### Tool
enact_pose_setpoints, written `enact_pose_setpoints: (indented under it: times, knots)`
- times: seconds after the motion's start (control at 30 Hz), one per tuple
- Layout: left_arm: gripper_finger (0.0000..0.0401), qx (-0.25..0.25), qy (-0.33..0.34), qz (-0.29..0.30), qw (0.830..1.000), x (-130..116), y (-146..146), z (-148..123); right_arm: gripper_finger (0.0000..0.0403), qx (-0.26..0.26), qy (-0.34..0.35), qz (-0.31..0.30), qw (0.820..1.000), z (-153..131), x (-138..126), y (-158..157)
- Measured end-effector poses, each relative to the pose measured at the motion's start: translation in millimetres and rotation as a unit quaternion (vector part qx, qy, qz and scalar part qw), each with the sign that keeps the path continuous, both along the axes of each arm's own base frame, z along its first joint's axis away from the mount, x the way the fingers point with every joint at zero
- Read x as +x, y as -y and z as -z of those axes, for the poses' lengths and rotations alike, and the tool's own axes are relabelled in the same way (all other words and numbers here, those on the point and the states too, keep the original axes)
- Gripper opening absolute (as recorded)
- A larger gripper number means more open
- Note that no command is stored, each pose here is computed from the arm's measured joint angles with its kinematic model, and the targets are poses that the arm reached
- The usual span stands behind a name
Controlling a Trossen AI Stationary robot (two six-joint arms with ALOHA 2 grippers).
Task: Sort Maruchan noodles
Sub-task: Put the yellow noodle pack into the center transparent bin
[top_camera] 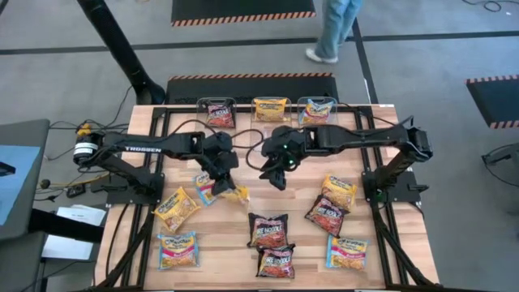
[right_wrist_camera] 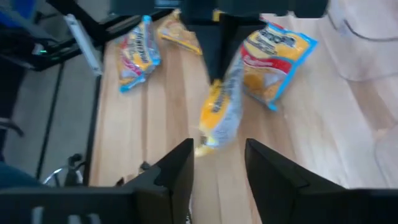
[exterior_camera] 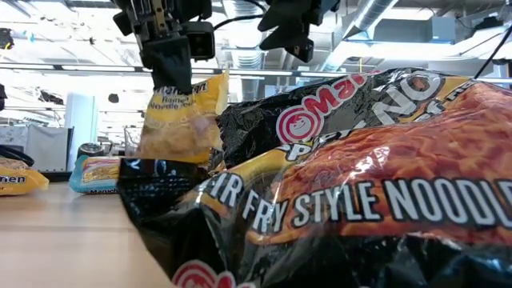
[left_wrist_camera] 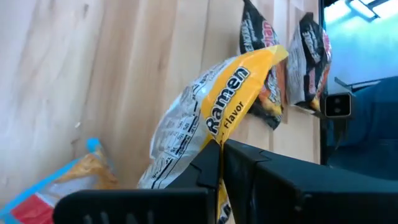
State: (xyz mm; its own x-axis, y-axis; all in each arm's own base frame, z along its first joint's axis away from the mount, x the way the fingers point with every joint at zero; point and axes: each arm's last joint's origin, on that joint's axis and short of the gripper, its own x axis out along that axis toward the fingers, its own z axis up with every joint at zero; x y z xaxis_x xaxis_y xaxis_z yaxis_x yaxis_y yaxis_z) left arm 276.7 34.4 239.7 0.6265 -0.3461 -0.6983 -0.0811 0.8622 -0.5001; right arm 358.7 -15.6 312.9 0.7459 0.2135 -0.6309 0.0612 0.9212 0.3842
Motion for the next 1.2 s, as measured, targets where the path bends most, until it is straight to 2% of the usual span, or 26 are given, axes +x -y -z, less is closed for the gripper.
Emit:
enact_pose_setpoints:
  times: [0.23,0.43,0.5,0.73,1.2]
  knots:
    - [0.0000,0.008,0.009,-0.009,1.000,-1,-10,-2,0.0208,-0.049,0.029,-0.024,0.998,-2,1,13]
    - [0.0000,0.012,0.011,-0.007,1.000,-1,-11,-2,0.0208,-0.078,0.009,-0.048,0.996,13,8,16]
    - [0.0000,0.012,0.011,-0.007,1.000,-1,-11,-2,0.0206,-0.088,0.033,-0.057,0.994,17,19,14]
    - [0.0000,0.013,0.014,-0.007,1.000,0,-11,-2,0.0204,-0.089,0.022,-0.069,0.993,28,24,6]
    - [0.0000,0.014,0.021,-0.007,1.000,1,-11,-3,0.0214,-0.109,0.042,-0.074,0.990,25,28,-8]
